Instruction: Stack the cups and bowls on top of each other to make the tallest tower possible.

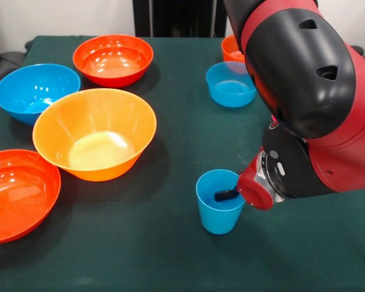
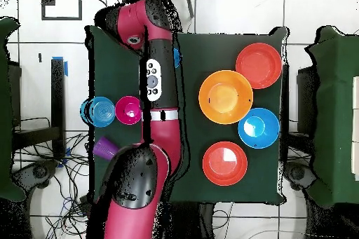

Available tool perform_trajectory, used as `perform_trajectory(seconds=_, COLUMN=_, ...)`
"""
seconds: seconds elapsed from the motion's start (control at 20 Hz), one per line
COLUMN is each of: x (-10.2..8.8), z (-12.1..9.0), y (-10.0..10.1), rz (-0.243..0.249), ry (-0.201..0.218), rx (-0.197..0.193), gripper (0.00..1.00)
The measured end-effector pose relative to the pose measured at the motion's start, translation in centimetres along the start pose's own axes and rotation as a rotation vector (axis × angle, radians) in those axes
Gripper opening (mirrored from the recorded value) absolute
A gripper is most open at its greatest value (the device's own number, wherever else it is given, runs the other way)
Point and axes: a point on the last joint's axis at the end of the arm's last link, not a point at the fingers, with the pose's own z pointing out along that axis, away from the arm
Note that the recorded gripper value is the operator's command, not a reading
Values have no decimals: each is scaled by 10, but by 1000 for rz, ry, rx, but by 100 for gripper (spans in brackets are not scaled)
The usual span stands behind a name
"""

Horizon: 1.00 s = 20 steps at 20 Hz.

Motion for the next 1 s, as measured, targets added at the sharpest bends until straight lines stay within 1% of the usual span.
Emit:
perform_trajectory(seconds=0.2, x=0, z=-1, y=1, rz=-3, ry=-8, rx=-6, gripper=0)
perform_trajectory(seconds=0.25, x=-1, z=-3, y=3, rz=-7, ry=-25, rx=-20, gripper=0)
perform_trajectory(seconds=0.35, x=-2, z=-5, y=5, rz=-10, ry=-33, rx=-26, gripper=0)
perform_trajectory(seconds=0.4, x=-3, z=-7, y=6, rz=-15, ry=-45, rx=-33, gripper=0)
perform_trajectory(seconds=1.0, x=-1, z=-8, y=8, rz=-25, ry=-63, rx=-52, gripper=0)
